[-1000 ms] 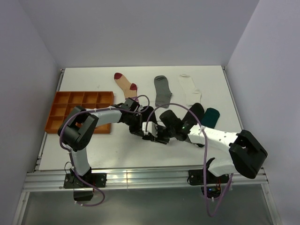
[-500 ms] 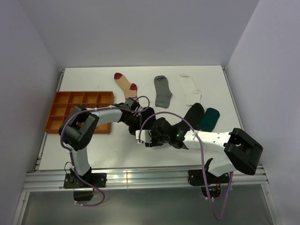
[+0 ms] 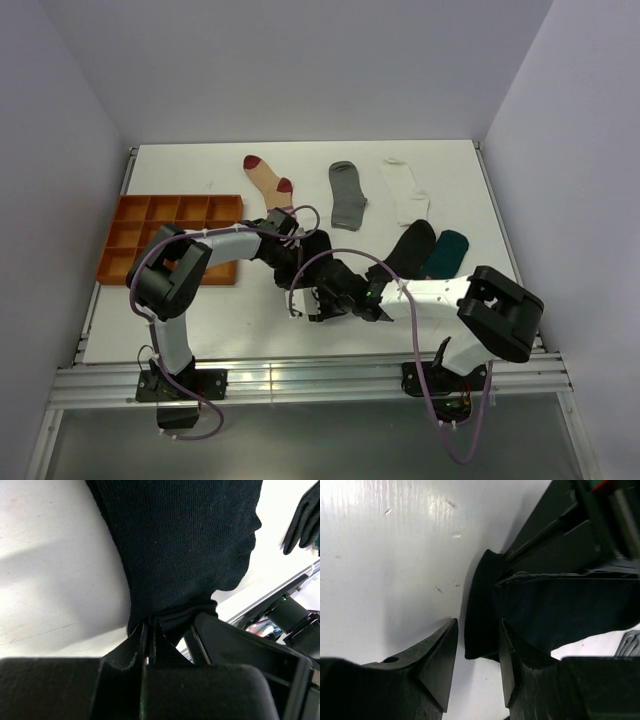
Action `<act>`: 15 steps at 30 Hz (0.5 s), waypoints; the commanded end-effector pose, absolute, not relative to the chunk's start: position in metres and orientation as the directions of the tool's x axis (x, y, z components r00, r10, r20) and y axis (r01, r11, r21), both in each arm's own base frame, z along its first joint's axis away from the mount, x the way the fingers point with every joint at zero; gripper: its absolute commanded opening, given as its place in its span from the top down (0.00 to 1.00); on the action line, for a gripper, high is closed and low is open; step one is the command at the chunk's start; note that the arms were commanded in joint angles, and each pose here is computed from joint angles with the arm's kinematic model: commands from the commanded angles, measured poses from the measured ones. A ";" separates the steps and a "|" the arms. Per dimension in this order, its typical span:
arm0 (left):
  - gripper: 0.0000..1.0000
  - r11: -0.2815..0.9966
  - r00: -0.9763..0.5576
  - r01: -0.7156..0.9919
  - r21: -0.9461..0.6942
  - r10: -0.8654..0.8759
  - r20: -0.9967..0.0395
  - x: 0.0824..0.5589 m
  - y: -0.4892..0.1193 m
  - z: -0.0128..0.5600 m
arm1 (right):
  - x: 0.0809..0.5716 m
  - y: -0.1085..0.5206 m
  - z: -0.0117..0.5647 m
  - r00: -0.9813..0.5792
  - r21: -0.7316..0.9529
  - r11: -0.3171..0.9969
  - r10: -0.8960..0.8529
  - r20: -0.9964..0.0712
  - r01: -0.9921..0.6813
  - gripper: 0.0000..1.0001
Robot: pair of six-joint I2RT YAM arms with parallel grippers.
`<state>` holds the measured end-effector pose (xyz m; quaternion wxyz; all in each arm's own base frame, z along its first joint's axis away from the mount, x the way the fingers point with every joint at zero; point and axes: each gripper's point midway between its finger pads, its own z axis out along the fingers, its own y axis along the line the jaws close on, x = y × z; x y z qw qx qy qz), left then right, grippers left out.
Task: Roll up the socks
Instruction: Roll the sock at the center of the board.
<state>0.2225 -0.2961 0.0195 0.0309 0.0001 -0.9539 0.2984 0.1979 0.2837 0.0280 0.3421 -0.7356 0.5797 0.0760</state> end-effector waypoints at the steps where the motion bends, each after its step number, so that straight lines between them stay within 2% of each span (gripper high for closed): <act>1: 1.00 0.852 -0.997 -0.011 -0.523 0.032 0.073 0.220 -0.285 0.009 | 0.207 0.292 0.036 0.352 -0.466 -0.102 -0.797 -0.491 -0.879 0.55; 7: 1.00 0.847 -0.996 -0.009 -0.531 0.037 0.076 0.218 -0.286 0.010 | 0.213 0.294 0.032 0.344 -0.469 -0.097 -0.810 -0.475 -0.878 0.58; 9: 1.00 0.843 -0.997 -0.008 -0.538 0.038 0.074 0.219 -0.287 0.012 | 0.212 0.292 0.029 0.334 -0.457 -0.102 -0.822 -0.462 -0.884 0.63; 12: 1.00 0.840 -0.997 -0.007 -0.543 0.038 0.072 0.218 -0.287 0.014 | 0.212 0.293 0.028 0.323 -0.443 -0.102 -0.826 -0.461 -0.891 0.78; 15: 0.99 0.837 -0.998 -0.009 -0.547 0.030 0.063 0.219 -0.287 0.014 | 0.208 0.293 0.027 0.298 -0.396 -0.104 -0.831 -0.469 -0.912 0.85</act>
